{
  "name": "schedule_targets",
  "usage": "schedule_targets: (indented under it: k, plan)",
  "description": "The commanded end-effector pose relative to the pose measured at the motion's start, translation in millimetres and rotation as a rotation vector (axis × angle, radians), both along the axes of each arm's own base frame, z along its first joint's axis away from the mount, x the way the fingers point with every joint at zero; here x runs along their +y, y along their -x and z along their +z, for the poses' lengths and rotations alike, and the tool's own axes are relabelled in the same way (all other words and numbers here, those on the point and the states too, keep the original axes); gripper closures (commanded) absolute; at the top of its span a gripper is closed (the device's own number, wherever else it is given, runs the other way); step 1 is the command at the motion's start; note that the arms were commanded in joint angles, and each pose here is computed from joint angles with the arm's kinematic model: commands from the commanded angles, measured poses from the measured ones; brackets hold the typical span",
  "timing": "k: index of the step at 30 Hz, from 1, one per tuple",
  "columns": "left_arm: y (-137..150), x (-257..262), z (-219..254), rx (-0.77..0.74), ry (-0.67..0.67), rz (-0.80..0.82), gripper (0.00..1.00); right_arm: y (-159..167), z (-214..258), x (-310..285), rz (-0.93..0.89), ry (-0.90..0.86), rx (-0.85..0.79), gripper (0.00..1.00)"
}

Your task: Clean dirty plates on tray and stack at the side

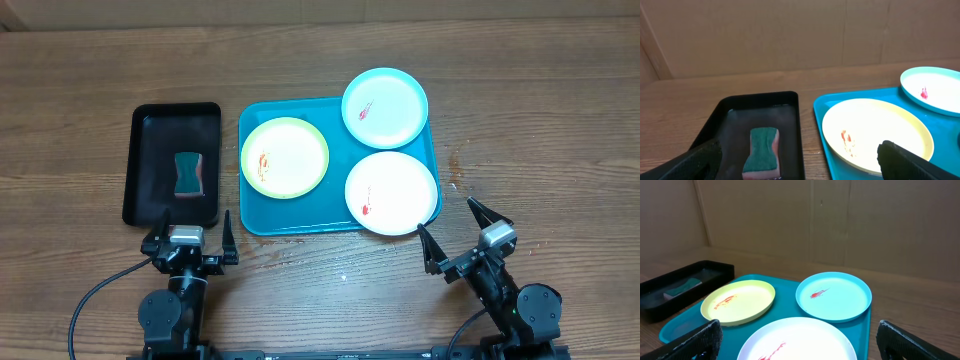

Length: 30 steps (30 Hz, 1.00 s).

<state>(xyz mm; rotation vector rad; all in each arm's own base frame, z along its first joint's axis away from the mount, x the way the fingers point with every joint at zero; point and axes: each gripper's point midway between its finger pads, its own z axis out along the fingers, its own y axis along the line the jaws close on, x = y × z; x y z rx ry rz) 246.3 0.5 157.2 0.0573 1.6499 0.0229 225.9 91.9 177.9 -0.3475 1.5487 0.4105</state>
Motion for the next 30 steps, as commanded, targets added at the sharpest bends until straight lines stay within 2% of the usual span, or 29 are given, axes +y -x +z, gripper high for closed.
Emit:
schedule_targets:
  k: [1,13,16,20,26,30]
  plan:
    - [0,0,-1,-0.007,-0.013,0.004,0.0,-1,-2,-2,-0.01,0.001,-0.006,0.0]
    - [0,0,-1,-0.007,-0.013,0.004,0.0,-1,-2,-2,-0.01,0.001,-0.006,0.0]
    - [-1,2,13,-0.061,-0.023,0.013,0.0,-1,-1,-2,-0.015,0.001,-0.007,0.0]
    - [1,-16,4,-0.024,0.015,-0.087,0.0,-2,-2,-5,-0.03,-0.001,-0.005,0.0]
    - [2,-27,4,-0.023,0.036,-0.153,0.0,-1,0,-1,-0.009,-0.008,-0.006,0.0]
    - [6,-40,11,-0.033,0.049,-0.232,0.0,1,9,-1,-0.004,-0.073,0.004,0.0]
